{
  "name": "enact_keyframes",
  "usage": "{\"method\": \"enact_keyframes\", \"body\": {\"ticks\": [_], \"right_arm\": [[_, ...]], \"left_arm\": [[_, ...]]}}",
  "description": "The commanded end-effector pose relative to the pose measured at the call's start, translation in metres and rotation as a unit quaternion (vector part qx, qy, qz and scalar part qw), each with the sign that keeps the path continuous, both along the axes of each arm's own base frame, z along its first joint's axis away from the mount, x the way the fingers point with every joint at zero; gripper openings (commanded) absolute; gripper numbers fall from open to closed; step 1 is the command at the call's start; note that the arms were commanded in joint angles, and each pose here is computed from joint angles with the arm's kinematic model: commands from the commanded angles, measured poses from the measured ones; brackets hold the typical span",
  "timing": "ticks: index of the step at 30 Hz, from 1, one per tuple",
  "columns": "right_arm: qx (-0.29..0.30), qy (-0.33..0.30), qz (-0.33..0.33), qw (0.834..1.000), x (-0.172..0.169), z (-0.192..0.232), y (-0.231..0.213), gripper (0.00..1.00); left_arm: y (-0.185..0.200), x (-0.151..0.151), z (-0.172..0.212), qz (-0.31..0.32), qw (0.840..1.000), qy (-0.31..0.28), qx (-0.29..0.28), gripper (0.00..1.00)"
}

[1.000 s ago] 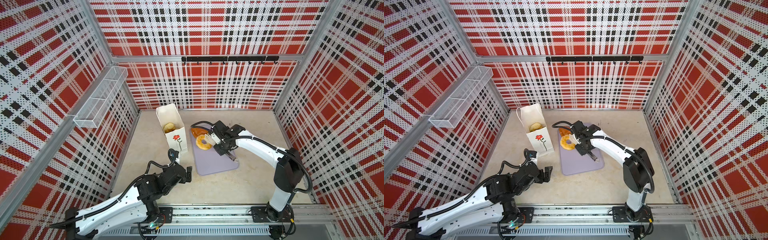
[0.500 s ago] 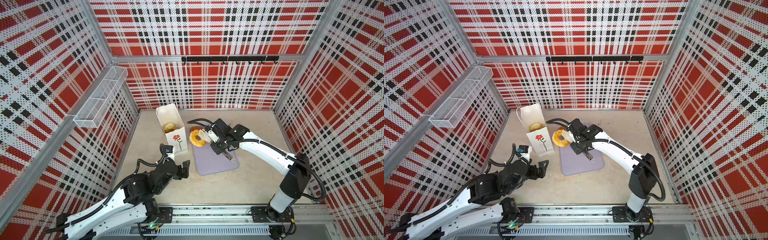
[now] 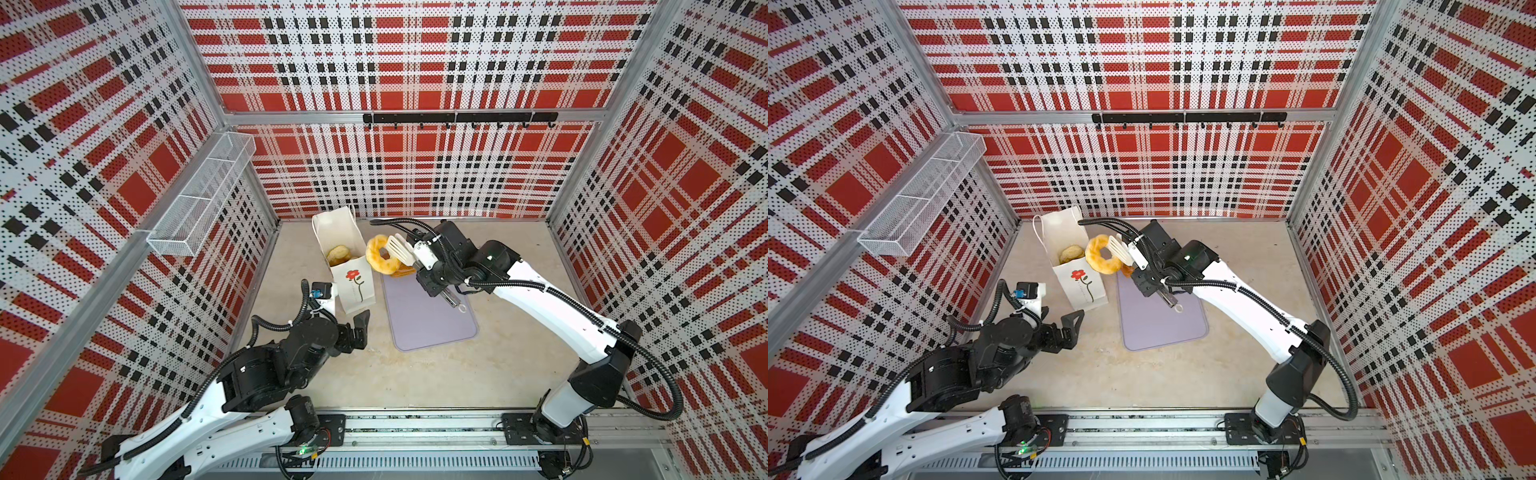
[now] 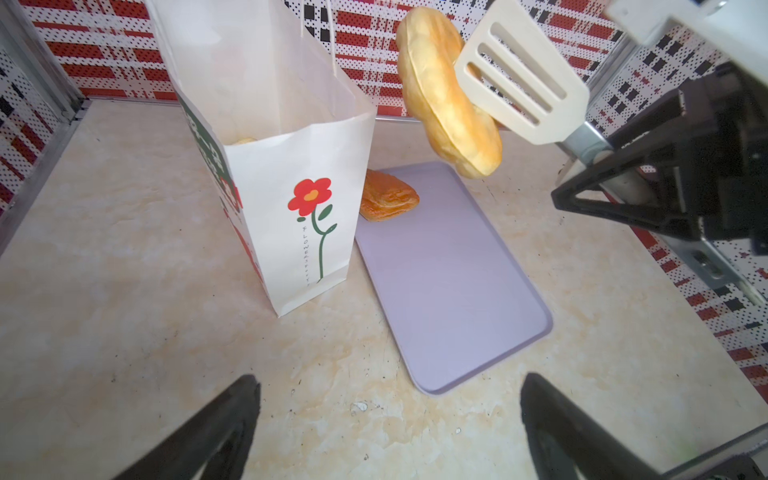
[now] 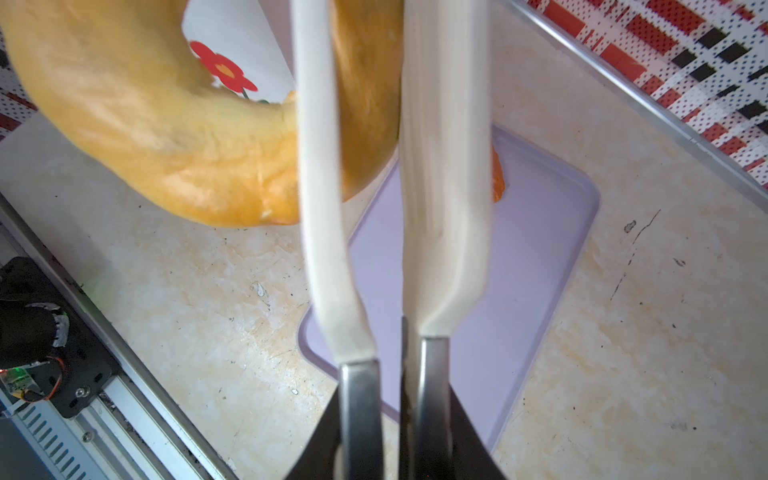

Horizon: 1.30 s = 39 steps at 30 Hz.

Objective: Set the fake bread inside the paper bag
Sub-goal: 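Carry the donut in the right tongs over the paper bag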

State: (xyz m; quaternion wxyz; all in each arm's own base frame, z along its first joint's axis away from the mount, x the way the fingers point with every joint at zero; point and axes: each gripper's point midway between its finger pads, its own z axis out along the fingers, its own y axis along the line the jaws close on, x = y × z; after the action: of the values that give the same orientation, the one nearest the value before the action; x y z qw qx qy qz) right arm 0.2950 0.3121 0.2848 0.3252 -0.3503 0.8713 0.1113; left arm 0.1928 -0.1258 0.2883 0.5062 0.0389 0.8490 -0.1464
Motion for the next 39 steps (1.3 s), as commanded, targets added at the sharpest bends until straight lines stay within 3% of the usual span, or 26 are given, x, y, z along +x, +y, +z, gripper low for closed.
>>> {"method": "enact_keyframes", "body": {"ticks": [1, 16, 39], "right_arm": [[0.043, -0.048, 0.014, 0.998, 0.003, 0.042, 0.019, 0.30], [0.053, -0.094, 0.047, 0.993, 0.025, 0.059, 0.085, 0.31], [0.007, -0.142, -0.003, 0.990, 0.073, 0.036, 0.106, 0.33]], "left_arm": [[0.018, 0.002, 0.009, 0.024, 1.000, -0.011, 0.010, 0.99], [0.051, 0.008, -0.008, 0.073, 0.997, 0.021, -0.009, 0.99], [0.055, 0.008, -0.039, 0.079, 0.995, 0.063, -0.016, 0.99]]}}
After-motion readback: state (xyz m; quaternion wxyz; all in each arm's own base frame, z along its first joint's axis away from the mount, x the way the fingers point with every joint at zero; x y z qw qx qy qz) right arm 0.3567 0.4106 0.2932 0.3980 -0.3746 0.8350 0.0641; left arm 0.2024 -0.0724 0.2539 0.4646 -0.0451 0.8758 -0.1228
